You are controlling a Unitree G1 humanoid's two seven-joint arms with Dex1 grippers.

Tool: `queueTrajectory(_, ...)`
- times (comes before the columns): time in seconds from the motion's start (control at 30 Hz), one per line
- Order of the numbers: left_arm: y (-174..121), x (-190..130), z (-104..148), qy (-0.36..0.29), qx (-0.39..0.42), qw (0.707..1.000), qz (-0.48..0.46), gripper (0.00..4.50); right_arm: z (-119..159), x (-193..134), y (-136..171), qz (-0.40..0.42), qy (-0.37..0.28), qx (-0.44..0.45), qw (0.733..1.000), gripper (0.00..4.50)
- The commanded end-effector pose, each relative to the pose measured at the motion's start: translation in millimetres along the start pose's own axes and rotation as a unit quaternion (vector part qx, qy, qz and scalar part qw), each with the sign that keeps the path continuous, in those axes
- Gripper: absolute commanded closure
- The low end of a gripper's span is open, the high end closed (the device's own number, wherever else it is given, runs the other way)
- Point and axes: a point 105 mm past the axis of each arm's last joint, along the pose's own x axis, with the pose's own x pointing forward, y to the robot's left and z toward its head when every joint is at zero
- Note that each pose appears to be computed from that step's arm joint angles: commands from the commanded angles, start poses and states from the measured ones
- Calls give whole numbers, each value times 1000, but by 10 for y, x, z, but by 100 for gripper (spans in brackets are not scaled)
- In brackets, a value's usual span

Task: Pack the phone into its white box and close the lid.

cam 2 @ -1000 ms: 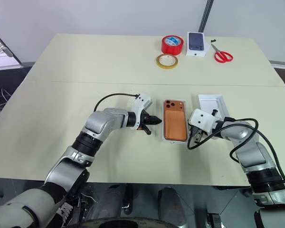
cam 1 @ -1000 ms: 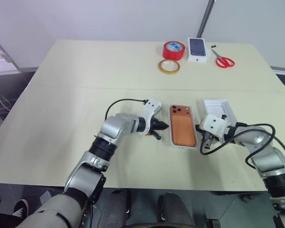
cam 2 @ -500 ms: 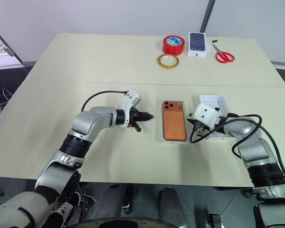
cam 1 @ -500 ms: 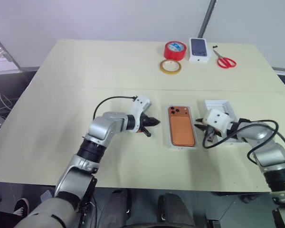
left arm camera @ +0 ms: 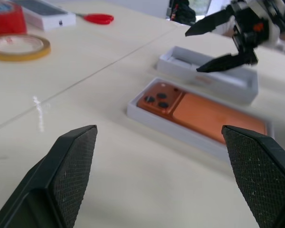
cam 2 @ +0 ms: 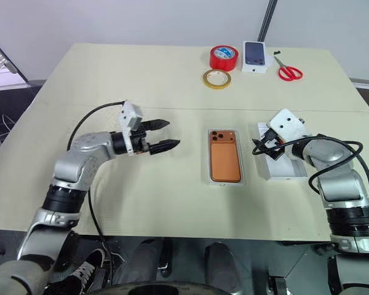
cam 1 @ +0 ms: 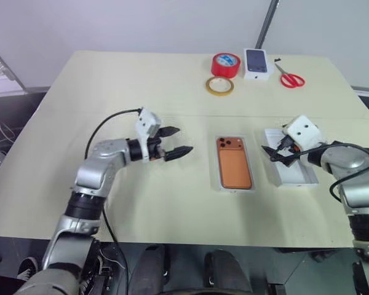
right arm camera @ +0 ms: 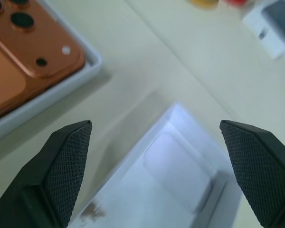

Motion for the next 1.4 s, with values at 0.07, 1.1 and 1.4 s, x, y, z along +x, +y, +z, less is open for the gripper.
queueTrajectory(0.07,-8,-165,159,-34,54,998,-18,10,88,-123,94,22,5,94,995,0)
queueTrajectory(1.1,-497,-349,-79,-44,40,995,-86,2,-106,-86,299,44,181,240,953,87)
queueTrajectory(1.4,-477,-343,-85,-43,40,996,-69,2,-160,-52,297,21,188,216,958,448)
